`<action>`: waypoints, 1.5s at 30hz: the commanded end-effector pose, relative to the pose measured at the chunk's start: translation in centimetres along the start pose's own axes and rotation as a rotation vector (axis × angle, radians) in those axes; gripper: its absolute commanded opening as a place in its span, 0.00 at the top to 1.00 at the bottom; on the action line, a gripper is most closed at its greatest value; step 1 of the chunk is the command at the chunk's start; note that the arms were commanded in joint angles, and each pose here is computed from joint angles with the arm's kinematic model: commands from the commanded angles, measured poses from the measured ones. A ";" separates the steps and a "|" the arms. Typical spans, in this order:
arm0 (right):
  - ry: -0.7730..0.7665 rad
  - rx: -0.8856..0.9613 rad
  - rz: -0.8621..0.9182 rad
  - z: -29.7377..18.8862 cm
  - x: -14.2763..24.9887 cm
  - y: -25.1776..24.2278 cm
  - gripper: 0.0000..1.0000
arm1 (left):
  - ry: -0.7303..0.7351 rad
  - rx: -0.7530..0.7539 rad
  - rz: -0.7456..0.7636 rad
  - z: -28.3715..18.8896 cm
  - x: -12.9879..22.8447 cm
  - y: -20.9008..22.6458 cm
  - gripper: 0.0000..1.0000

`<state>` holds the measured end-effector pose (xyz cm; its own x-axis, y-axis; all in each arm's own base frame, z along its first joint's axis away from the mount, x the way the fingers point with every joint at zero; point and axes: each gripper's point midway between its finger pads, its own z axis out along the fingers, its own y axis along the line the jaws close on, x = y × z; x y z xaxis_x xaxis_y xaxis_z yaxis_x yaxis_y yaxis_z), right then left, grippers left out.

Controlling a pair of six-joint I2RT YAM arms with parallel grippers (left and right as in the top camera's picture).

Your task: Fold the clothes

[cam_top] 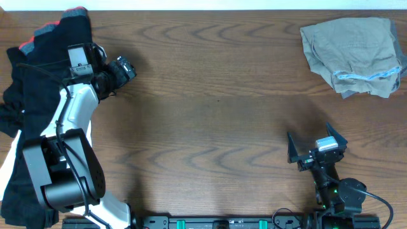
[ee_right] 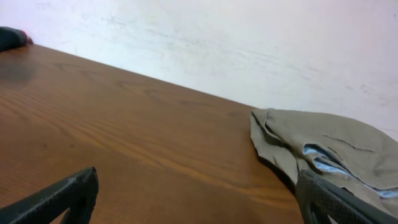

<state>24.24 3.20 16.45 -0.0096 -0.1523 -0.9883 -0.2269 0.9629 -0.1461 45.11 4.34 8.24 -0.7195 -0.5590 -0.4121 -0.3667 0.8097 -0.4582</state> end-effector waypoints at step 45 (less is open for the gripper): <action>0.003 0.013 0.019 0.0 0.1 -0.3 0.01 | -0.388 0.033 0.164 -14.3 4.5 -0.5 0.02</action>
<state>24.24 3.19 16.45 -0.0096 -0.1523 -0.9883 -0.2266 0.9630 -0.1462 35.89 3.78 18.42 -0.5251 -0.5107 -0.6808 -0.2647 0.8583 -0.4397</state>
